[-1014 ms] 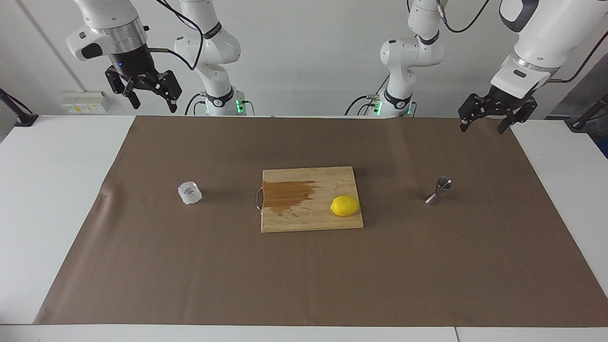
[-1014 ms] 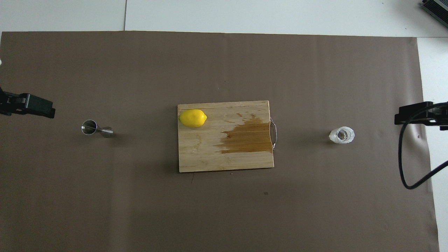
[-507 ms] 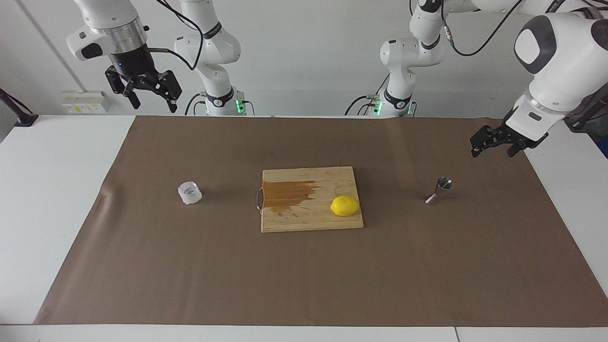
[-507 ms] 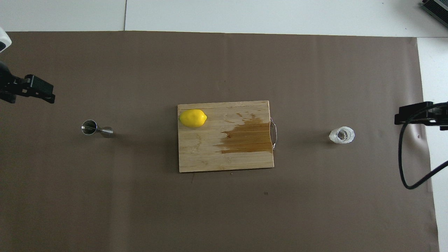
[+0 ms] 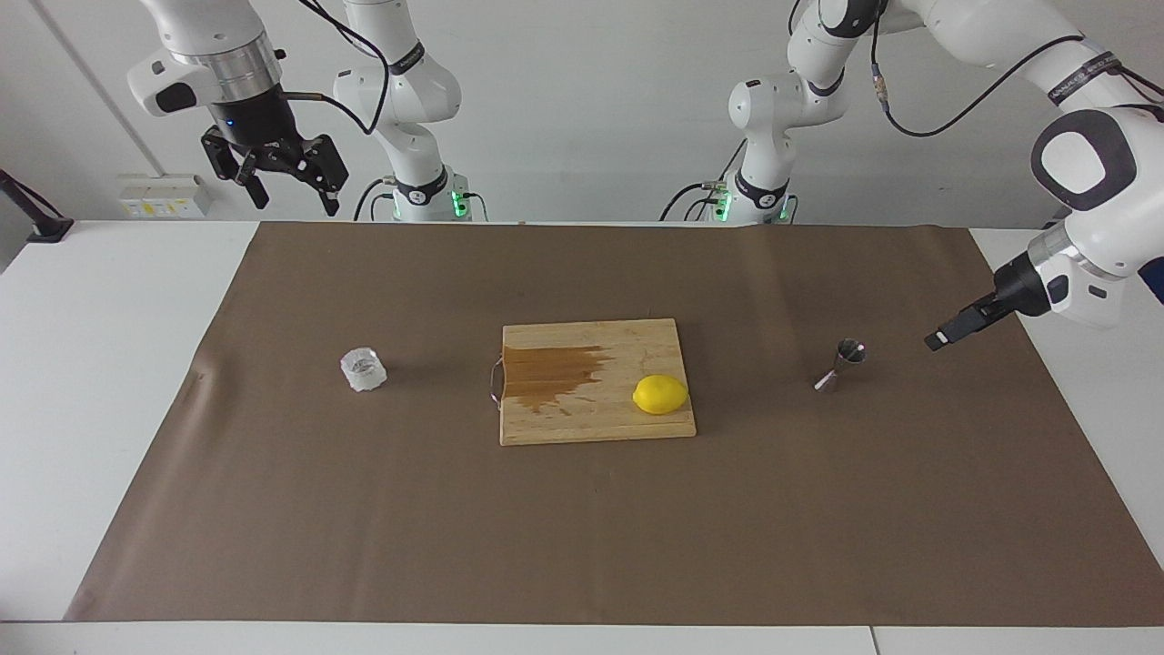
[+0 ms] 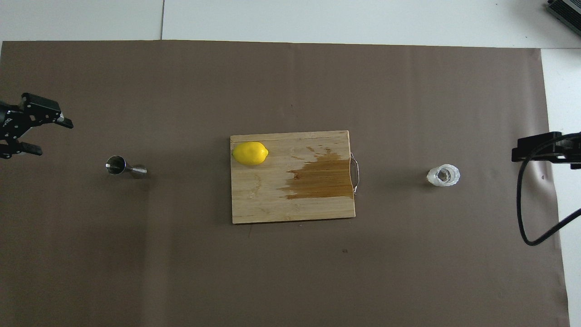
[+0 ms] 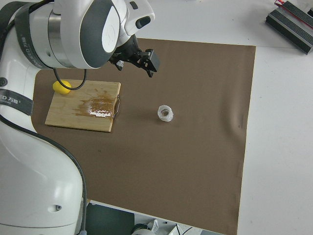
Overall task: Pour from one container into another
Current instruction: 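Move the left gripper open toward the metal jigger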
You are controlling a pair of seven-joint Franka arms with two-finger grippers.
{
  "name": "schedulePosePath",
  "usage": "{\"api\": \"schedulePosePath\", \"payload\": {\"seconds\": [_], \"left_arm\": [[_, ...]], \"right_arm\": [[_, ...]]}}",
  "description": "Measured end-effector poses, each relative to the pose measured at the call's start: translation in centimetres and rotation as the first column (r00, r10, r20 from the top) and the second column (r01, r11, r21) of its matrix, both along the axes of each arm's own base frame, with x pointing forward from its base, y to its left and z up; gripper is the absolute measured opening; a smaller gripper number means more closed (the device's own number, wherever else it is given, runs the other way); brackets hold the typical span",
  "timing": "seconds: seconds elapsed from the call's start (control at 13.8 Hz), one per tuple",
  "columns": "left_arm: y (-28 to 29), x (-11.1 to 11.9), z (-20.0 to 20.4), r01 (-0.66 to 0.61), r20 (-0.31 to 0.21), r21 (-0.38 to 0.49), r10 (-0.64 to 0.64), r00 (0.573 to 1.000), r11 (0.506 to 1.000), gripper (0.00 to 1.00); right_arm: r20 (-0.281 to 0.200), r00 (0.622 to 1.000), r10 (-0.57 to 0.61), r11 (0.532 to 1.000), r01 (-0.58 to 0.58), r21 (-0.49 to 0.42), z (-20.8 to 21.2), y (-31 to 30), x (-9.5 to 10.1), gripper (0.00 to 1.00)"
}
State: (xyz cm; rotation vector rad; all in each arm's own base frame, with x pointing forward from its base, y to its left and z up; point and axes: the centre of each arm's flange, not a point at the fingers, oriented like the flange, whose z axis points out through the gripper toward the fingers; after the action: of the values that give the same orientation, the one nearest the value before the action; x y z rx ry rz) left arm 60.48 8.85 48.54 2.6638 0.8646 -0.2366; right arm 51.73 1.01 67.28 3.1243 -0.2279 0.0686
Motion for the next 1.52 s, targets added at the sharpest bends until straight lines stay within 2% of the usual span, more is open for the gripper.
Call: {"api": "schedulePosePath", "payload": {"seconds": [0.14,0.22,0.36,0.58,0.8,0.94,1.09,1.23,1.52], "left_arm": [[0.5,-2.6,-2.4,-0.237,-0.063,-0.105,0.232,0.971,0.966,1.00],[0.4,-3.9,-3.3,-0.343,-0.104,-0.145,0.331,0.938,0.928,1.00],[0.2,-5.8,-4.3,-0.534,-0.195,-0.210,0.500,0.844,0.819,1.00],[0.5,-8.7,-7.0,-0.758,-0.320,-0.264,0.687,0.652,0.596,1.00],[1.9,-11.9,-9.8,-0.905,-0.444,-0.257,0.790,0.423,0.340,1.00],[2.1,-12.5,-10.2,-0.948,-0.484,-0.218,0.818,0.312,0.232,1.00],[1.8,-12.9,-11.1,-0.968,-0.523,-0.198,0.818,0.239,0.156,1.00],[1.5,-13.6,-12.2,-0.977,-0.559,-0.189,0.808,0.188,0.097,1.00],[-0.5,-13.7,-13.5,-0.984,-0.608,-0.179,0.785,0.124,0.017,1.00]], "right_arm": [[0.000,1.000,0.000,1.000,0.000,0.000,0.0,0.0,0.0,1.00],[0.000,1.000,0.000,1.000,0.000,0.000,0.0,0.0,0.0,1.00],[0.000,1.000,0.000,1.000,0.000,0.000,0.0,0.0,0.0,1.00],[0.000,1.000,0.000,1.000,0.000,0.000,0.0,0.0,0.0,1.00],[0.000,1.000,0.000,1.000,0.000,0.000,0.0,0.0,0.0,1.00],[0.000,1.000,0.000,1.000,0.000,0.000,0.0,0.0,0.0,1.00],[0.000,1.000,0.000,1.000,0.000,0.000,0.0,0.0,0.0,1.00],[0.000,1.000,0.000,1.000,0.000,0.000,0.0,0.0,0.0,1.00],[0.000,1.000,0.000,1.000,0.000,0.000,0.0,0.0,0.0,1.00]]}}
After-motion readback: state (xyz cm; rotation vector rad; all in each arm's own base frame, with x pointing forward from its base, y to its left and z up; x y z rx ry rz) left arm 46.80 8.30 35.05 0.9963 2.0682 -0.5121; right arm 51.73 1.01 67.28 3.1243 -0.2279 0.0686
